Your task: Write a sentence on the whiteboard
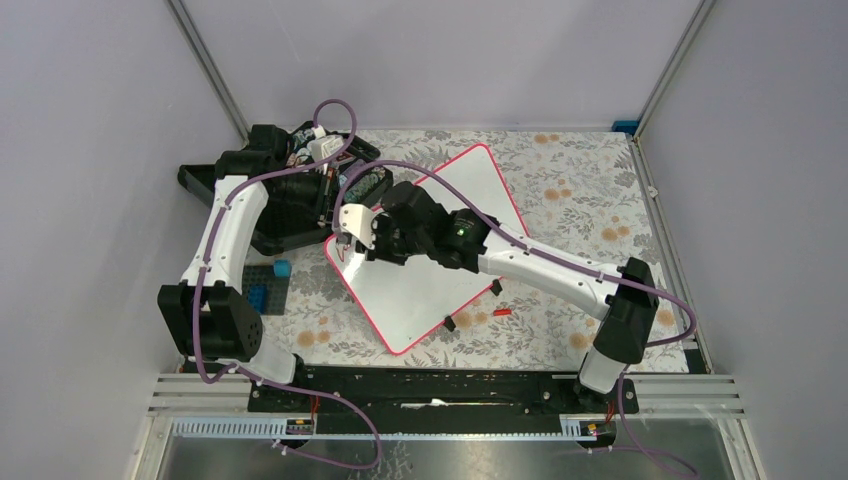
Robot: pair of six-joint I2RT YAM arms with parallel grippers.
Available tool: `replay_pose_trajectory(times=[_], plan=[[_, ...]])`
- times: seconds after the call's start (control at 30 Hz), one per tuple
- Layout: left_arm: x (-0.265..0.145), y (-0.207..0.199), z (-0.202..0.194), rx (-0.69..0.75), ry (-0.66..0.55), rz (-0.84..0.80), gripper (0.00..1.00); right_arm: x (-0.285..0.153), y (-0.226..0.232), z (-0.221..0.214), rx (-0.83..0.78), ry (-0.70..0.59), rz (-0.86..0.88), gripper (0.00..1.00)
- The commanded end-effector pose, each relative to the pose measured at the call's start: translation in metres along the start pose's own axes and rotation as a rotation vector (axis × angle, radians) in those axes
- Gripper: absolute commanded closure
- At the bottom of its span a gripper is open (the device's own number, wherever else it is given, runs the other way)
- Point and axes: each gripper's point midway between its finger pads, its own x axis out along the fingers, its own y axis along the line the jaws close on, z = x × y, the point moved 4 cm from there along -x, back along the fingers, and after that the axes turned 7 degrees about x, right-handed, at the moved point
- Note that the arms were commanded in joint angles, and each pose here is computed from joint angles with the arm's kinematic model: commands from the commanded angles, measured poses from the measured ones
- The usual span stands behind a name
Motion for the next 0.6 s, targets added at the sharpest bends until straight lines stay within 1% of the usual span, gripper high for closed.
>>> replay_pose_trajectory(times=[0.0, 0.57], plan=[[0.0036, -0.0134, 0.0021, 0.037, 0.001, -0.047, 1.00, -0.0102, 0.0025, -0.0110, -0.001, 0.024, 0.015, 1.00], [0.0059, -0.0130, 0.0015, 0.036, 0.009, -0.050, 1.00, -0.0131, 0.0032, -0.0139, -0.017, 0.033, 0.018, 1.00]])
